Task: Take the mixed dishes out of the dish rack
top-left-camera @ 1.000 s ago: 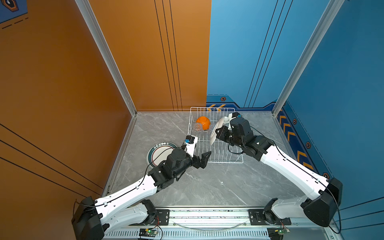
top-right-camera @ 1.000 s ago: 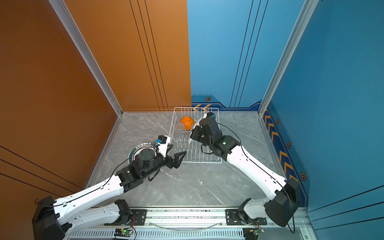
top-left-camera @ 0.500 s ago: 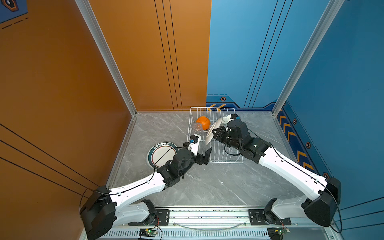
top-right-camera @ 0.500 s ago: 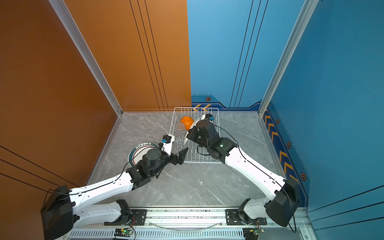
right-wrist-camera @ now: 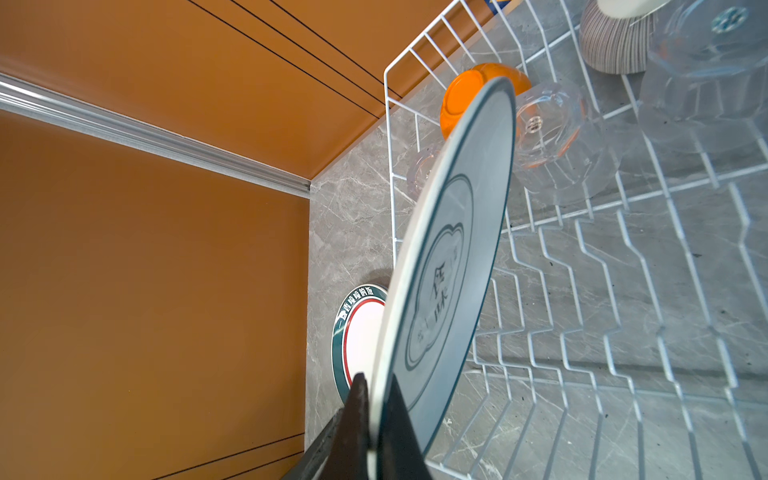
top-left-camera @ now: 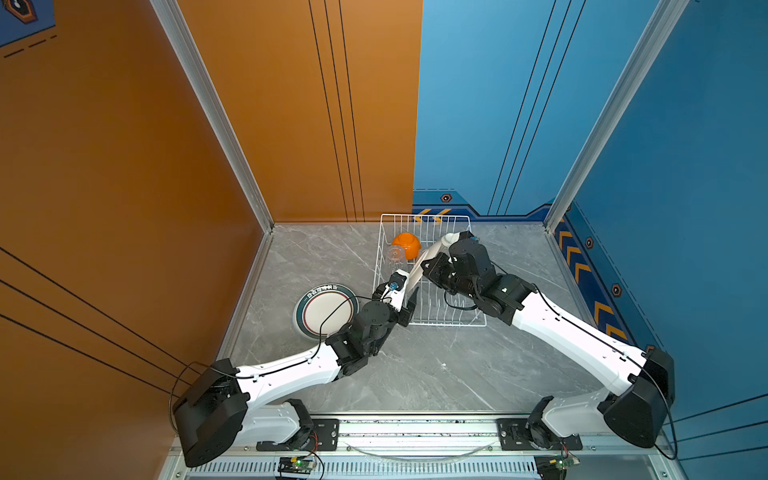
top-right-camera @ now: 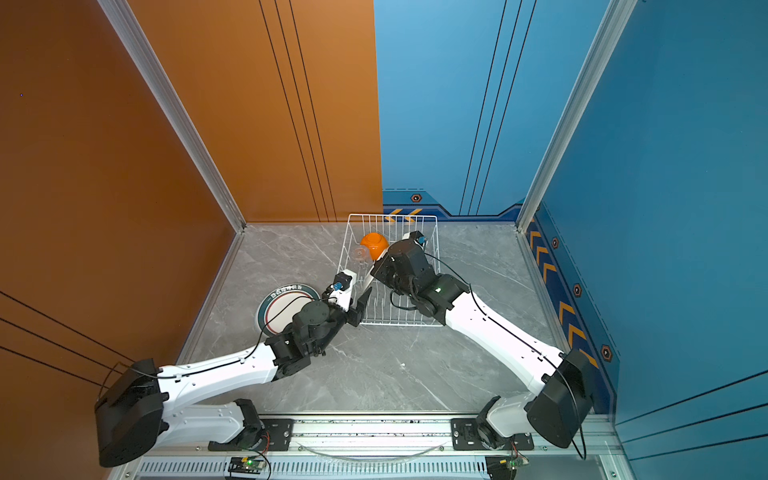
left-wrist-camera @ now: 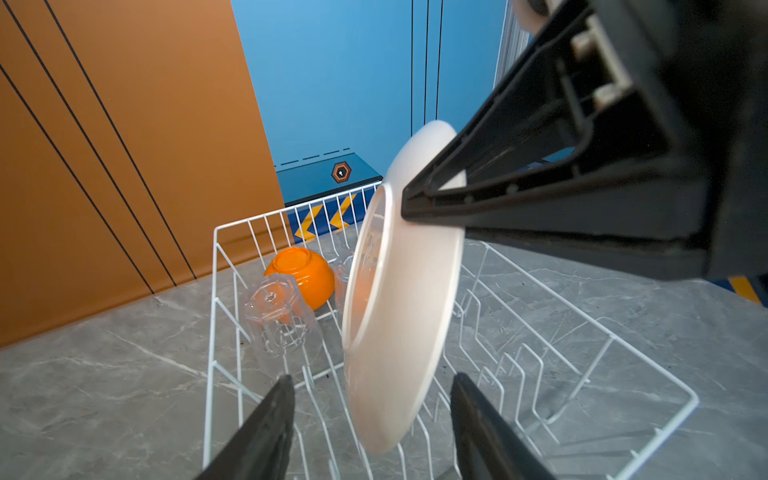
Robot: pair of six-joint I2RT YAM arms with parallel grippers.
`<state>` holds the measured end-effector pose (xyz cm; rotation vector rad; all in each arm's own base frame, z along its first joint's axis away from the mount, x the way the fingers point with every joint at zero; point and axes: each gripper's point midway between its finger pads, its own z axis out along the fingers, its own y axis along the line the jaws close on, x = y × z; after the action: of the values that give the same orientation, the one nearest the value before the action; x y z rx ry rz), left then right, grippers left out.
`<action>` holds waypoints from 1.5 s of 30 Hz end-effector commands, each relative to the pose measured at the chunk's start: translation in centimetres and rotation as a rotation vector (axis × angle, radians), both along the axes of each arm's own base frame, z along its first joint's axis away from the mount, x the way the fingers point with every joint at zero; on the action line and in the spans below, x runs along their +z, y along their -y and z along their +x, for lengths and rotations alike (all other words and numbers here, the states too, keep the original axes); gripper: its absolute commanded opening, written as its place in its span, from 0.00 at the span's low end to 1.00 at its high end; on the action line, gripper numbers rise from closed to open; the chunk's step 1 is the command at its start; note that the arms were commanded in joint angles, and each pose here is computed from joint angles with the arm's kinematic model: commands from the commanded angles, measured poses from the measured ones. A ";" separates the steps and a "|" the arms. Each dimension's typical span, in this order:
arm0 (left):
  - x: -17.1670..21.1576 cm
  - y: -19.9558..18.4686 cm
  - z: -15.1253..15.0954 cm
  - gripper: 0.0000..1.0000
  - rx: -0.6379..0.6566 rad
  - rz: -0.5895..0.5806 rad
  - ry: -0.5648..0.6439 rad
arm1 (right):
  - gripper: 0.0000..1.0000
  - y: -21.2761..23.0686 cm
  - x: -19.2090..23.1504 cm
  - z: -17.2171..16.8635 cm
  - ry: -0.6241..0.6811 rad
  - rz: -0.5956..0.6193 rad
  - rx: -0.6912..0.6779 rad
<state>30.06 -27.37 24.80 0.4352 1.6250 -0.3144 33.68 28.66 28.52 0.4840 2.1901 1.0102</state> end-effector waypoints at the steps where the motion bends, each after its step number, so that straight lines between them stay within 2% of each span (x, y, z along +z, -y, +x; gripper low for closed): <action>1: -0.1 0.1 0.3 0.58 0.021 0.048 0.044 | 0.00 -0.8 2.9 0.6 0.027 0.097 0.003; 13: 0.1 0.2 0.6 0.44 0.030 0.066 0.060 | 0.00 -1.7 3.1 0.5 0.008 0.156 0.017; 16: -0.1 0.2 0.8 0.36 0.031 0.069 0.058 | 0.00 -1.8 3.2 0.5 0.004 0.165 0.021; 21: -0.3 0.2 0.9 0.33 0.036 0.071 0.053 | 0.00 -1.9 3.0 0.5 -0.002 0.174 0.025; 23: -0.3 0.3 1.0 0.26 0.035 0.070 0.051 | 0.00 -1.9 3.0 0.5 -0.004 0.177 0.023; 26: -0.3 0.3 1.1 0.22 0.041 0.072 0.051 | 0.00 -1.9 2.7 0.6 -0.008 0.183 0.018; 32: -0.1 -0.2 1.3 0.19 0.072 0.061 0.050 | 0.00 -1.9 2.1 1.1 -0.027 0.199 0.010; 36: -0.1 -0.3 1.5 0.10 0.081 0.062 0.053 | 0.00 -2.6 2.0 1.3 -0.038 0.224 0.023; 37: -0.2 -0.2 1.5 0.00 0.082 0.065 0.052 | 0.00 -2.7 2.0 1.5 -0.040 0.229 0.025; 45: -0.1 -0.3 1.7 0.00 0.098 0.073 0.056 | 0.02 -3.1 1.6 1.8 -0.054 0.240 0.027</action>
<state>31.66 -26.32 22.29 0.4806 1.6467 -0.0854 34.70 30.53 26.63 0.6445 2.2463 1.1569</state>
